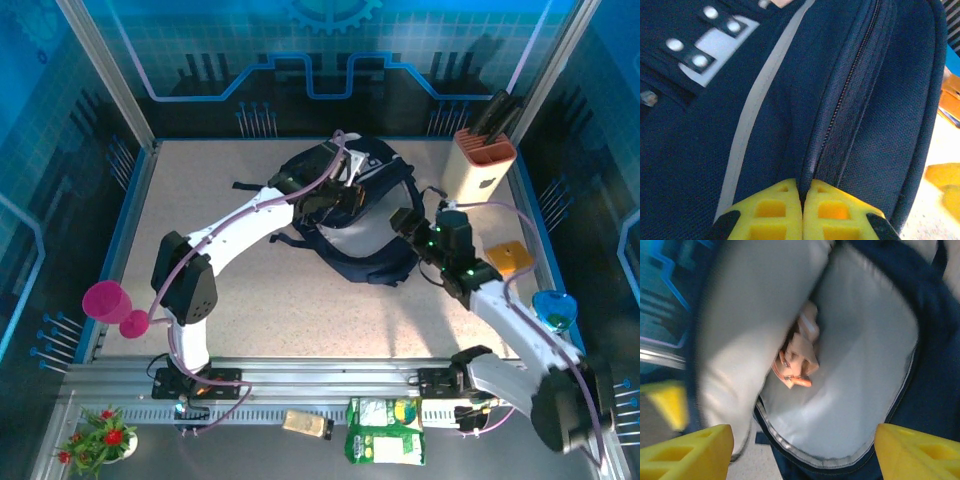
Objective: Pack the student bag
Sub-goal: Close the student bag at the top-center of the table, then rotate the student bag at the top-center of the table.
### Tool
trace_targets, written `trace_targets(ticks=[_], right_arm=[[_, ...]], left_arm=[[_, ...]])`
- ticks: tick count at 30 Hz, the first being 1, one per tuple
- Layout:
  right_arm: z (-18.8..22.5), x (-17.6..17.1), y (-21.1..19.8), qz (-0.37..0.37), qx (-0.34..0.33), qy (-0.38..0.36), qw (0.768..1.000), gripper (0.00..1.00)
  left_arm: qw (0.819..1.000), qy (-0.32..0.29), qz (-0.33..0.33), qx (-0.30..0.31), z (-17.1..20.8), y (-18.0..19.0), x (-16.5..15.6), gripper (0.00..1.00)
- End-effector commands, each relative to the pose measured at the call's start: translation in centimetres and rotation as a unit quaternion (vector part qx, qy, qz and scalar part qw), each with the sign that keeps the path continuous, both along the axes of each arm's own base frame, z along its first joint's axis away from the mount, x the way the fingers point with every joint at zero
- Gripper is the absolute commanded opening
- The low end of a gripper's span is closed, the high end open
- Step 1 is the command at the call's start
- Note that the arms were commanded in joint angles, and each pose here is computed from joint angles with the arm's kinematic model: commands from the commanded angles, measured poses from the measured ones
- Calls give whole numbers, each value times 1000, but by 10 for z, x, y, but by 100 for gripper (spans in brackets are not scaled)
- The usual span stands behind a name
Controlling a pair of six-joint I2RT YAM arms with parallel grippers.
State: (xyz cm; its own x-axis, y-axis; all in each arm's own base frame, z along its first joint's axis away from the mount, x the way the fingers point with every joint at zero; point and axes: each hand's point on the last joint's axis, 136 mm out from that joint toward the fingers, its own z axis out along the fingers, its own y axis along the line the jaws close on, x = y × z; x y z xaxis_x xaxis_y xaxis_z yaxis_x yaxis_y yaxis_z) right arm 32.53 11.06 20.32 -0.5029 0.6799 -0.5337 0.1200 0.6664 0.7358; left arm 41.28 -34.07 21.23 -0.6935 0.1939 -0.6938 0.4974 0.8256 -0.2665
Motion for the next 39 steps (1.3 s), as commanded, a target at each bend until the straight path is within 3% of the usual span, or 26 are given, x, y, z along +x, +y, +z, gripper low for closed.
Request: trace_targets(ticks=[1,5,7,11,17,21,25,31,39], right_arm=[[24,-15,-35,-52,-85,-28,995,77],[54,-14,-39,-50,-109,-56,991,79],[64,-5,-32,-33,-121,-61,990,80],[64,15,-17,3,-127,-49,991,81],[41,40,13,58,-96,-13,994,81],[22,48,24,79,-75,10,994,81],[9,51,31,90,-57,22,994,81],[-4,52,41,108,-28,34,993,81],[-24,44,36,101,-24,70,992,81]], left_arm=[[1000,13,-11,-24,3,3,-8,13],[998,36,-24,-38,-1,-1,-19,33],[998,43,-26,-46,-1,2,-23,48],[996,60,1,-63,-1,19,-20,62],[980,111,116,-116,-22,87,0,62],[950,162,199,-178,-45,134,12,57],[917,196,240,-249,-62,162,26,53],[881,239,252,-320,-82,170,53,54],[866,270,257,-334,-101,161,74,58]])
